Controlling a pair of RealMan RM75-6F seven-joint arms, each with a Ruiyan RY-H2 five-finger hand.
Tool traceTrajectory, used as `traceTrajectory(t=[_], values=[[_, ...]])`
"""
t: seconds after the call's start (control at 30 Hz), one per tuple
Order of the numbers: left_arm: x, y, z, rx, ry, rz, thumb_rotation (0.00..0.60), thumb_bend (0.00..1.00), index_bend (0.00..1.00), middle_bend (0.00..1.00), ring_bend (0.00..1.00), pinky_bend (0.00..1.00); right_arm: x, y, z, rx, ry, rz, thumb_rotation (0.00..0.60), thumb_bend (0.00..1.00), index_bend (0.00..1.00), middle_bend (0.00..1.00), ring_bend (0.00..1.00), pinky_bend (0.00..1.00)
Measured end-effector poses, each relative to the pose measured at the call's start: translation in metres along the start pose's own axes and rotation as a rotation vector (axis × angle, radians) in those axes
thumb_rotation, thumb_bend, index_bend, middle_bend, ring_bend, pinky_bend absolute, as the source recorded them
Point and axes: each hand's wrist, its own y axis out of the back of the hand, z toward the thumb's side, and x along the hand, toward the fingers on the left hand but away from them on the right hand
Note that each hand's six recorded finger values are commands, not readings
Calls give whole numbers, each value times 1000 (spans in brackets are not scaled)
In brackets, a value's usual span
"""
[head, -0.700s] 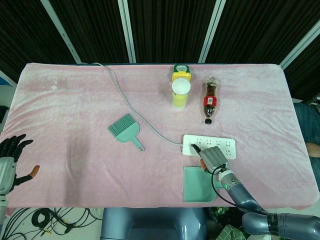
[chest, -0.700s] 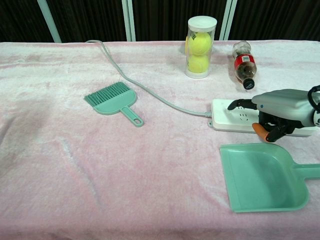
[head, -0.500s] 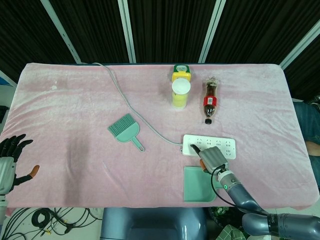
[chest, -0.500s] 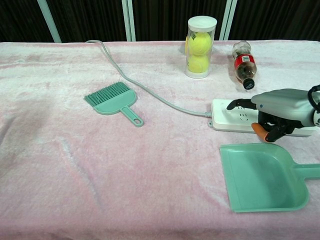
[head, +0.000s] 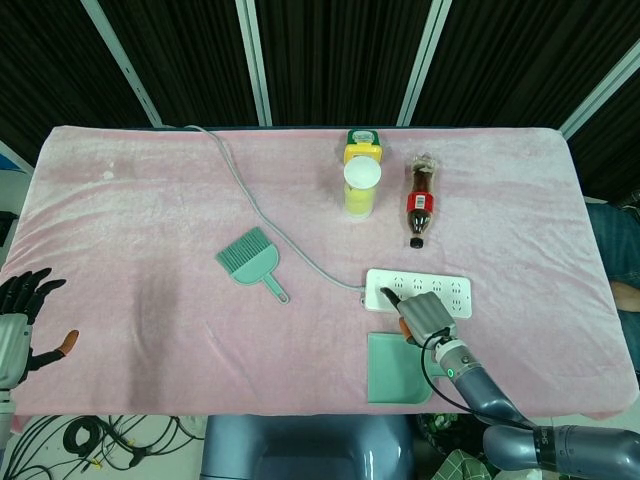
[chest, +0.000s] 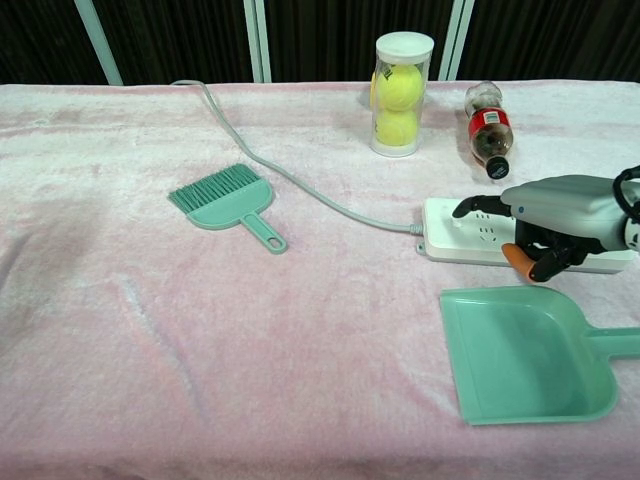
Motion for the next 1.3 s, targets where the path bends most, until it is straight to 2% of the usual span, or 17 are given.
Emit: traceTrajectory(t=[0.73, 0.9, 1.07, 1.17, 1.3], values=[[1, 0, -1, 0, 2, -1, 600, 272, 189, 79, 27, 0, -3, -6, -2, 14, -13, 35, 600, 677, 132, 958, 1000, 989], [1, 1, -1, -1, 2, 2, 600, 272, 189, 79, 27, 0, -3, -10, -4, 26, -20, 56, 600, 677, 243, 958, 1000, 988], [1, 1, -1, -1, 1, 1, 600, 272, 189, 79, 27, 0, -3, -13, -5, 53, -28, 75, 600, 677, 491, 958, 1000, 989], [1, 1, -1, -1, 1, 2, 600, 272, 189, 79, 27, 0, -3, -14, -6, 79, -33, 80, 600, 678, 596, 958, 1000, 989], [1, 1, -1, -1, 1, 2, 600, 272, 189, 79, 27, 0, -4, -15, -7, 110, -44, 89, 600, 678, 590, 958, 1000, 987]])
